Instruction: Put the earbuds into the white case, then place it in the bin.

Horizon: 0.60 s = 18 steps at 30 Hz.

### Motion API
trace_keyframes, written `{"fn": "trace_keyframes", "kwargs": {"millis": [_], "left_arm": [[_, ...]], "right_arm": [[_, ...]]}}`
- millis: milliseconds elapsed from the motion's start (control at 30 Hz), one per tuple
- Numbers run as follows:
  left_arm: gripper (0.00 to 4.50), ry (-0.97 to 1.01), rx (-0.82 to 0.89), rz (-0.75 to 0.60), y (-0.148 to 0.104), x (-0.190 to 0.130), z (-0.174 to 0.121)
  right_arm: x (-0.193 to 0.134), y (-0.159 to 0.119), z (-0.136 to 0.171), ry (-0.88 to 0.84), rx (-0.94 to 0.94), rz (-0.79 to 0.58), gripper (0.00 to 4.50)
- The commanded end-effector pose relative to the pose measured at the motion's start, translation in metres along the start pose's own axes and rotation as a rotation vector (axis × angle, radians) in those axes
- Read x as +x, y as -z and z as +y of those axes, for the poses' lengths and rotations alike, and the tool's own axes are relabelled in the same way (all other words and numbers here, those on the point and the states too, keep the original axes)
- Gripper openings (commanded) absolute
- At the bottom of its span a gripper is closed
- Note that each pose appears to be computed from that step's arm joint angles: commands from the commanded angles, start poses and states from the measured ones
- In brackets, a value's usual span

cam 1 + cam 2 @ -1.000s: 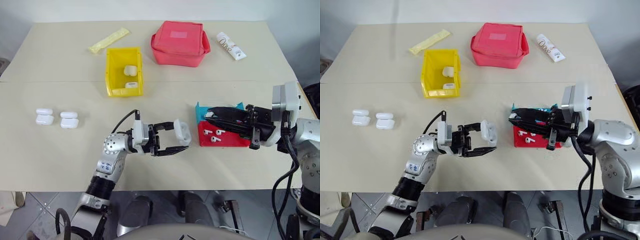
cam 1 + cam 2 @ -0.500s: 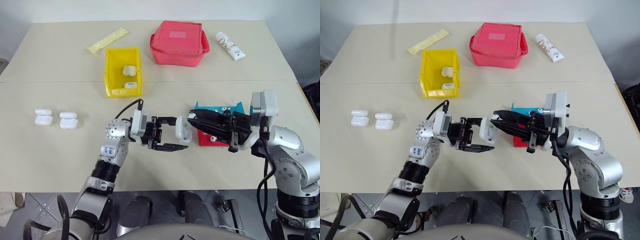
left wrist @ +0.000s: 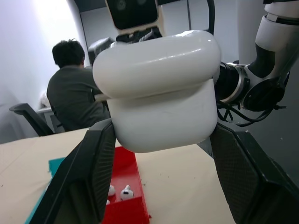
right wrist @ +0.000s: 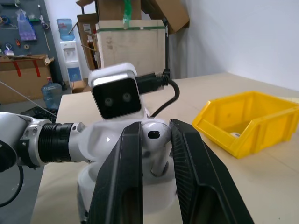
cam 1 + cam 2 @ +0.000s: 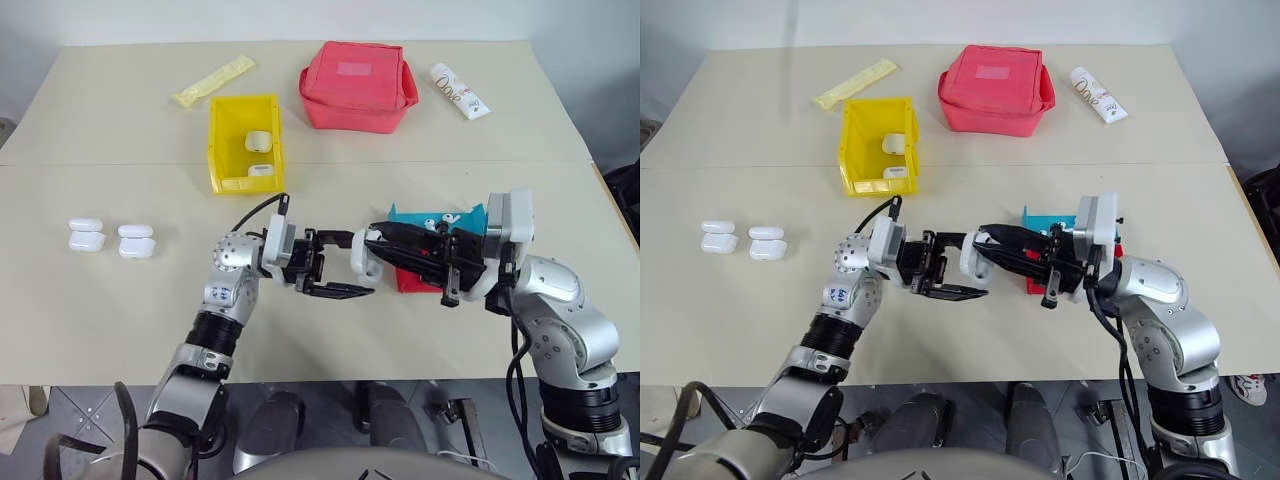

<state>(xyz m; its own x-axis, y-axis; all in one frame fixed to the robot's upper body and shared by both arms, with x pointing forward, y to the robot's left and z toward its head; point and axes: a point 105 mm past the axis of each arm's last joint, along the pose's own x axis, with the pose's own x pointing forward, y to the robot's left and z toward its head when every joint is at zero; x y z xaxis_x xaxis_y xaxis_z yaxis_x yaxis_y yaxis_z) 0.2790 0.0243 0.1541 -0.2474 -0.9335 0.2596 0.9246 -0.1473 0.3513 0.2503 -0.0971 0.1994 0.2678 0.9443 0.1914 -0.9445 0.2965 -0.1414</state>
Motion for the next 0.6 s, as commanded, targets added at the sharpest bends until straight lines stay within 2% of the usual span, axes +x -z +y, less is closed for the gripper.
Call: {"fn": "trace_keyframes", "kwargs": {"millis": [33,200,600], "left_arm": [[2.71,-0.003,0.074,-0.041,-0.015,0.005,0.008],[2.71,-0.026,0.083,-0.074,-0.019,0.006,0.011],[2.71,-0.093,0.103,-0.104,-0.017,0.004,0.013]], "right_arm": [[0.001,0.007,0.007,-0.035,-0.001,0.028,0.49],[-0.007,0.017,0.007,-0.042,-0.007,0.099,0.49],[-0.011,0.007,0.011,-0.093,-0.012,0.149,0.49]]}}
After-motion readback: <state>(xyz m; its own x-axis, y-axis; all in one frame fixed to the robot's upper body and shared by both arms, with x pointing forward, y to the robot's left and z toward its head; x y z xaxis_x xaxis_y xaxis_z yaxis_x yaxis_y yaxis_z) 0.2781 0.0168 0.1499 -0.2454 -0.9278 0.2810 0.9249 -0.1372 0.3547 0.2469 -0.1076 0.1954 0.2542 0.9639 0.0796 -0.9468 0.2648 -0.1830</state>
